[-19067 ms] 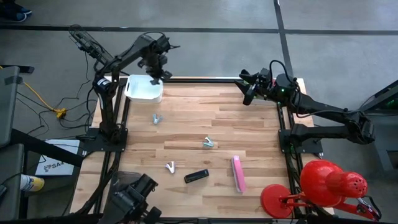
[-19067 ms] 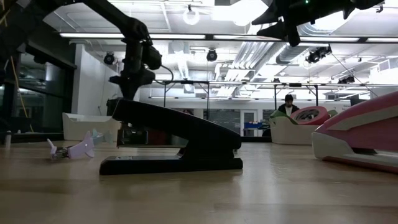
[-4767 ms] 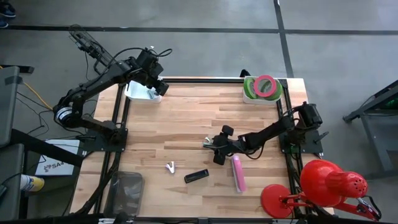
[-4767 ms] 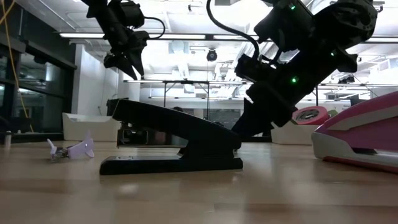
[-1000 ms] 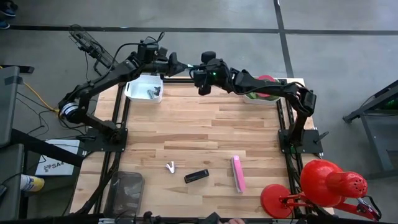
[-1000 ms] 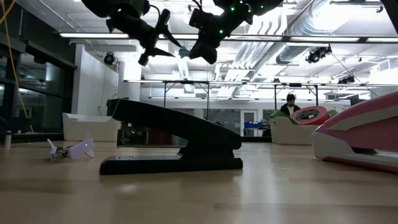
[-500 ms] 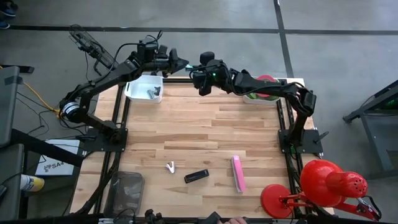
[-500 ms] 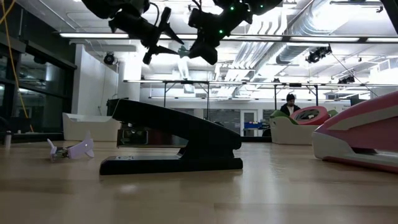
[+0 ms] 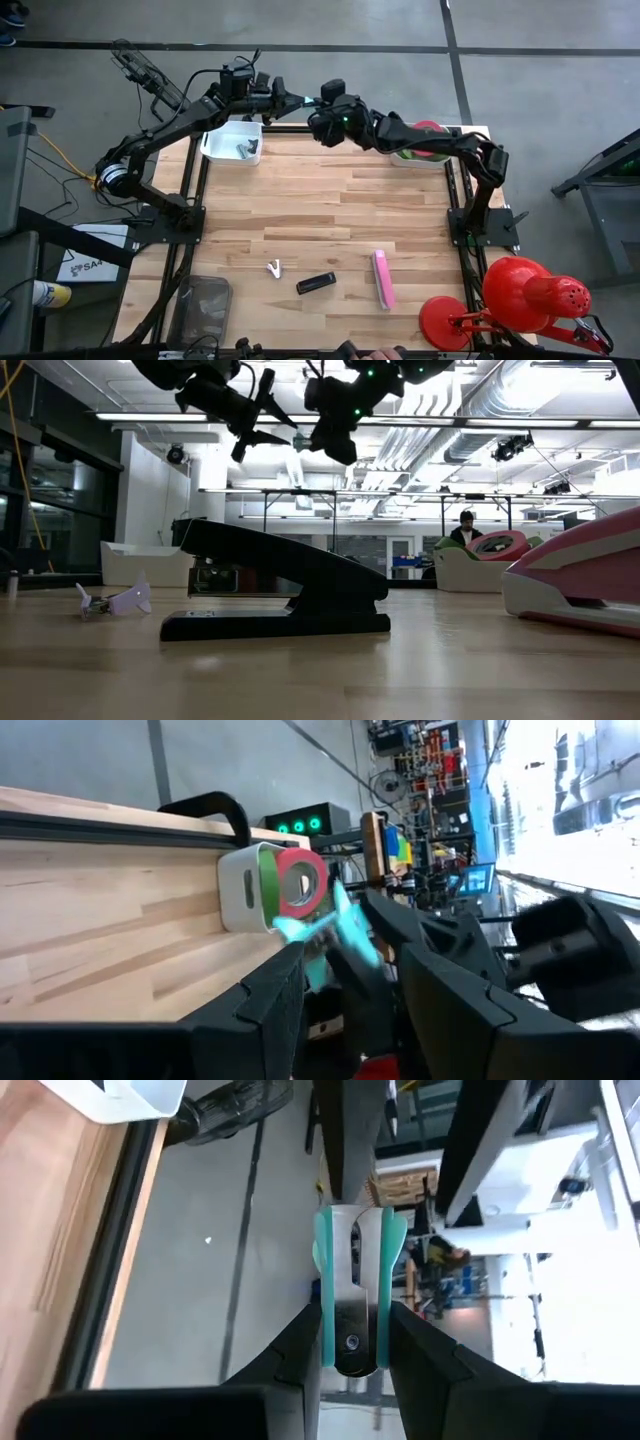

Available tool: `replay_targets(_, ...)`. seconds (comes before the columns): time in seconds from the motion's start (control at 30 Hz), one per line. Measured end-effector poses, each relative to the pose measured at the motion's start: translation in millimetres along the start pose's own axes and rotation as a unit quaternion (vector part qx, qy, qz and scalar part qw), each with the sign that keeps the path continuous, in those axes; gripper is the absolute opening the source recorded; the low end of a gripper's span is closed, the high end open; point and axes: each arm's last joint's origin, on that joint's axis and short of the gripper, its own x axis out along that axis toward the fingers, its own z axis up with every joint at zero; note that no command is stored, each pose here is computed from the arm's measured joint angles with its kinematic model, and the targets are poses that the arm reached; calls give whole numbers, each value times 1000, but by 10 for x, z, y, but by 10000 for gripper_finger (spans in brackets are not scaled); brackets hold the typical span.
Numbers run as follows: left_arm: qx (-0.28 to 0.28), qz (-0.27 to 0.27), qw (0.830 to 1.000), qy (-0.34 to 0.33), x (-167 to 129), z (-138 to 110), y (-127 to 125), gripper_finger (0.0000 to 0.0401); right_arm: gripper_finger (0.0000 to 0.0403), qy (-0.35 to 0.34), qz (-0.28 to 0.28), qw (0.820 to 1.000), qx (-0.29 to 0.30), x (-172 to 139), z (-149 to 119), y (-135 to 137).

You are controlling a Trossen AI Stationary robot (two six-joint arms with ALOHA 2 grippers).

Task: Pick and place Stapler, Stapler remover, tape
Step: Put the light green staple remover into the left white bin

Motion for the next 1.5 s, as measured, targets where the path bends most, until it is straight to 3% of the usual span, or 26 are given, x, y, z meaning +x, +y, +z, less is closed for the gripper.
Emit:
replay_targets(0.43, -6, -2, 1000, -2, -4, 2, -6, 166, 79, -3, -32, 997, -67, -22, 56, -48)
replay_targets(1.5, -11, -21, 999, 22, -4, -7, -31, 155, 79, -36, -43, 995, -79, -102, 215, -23)
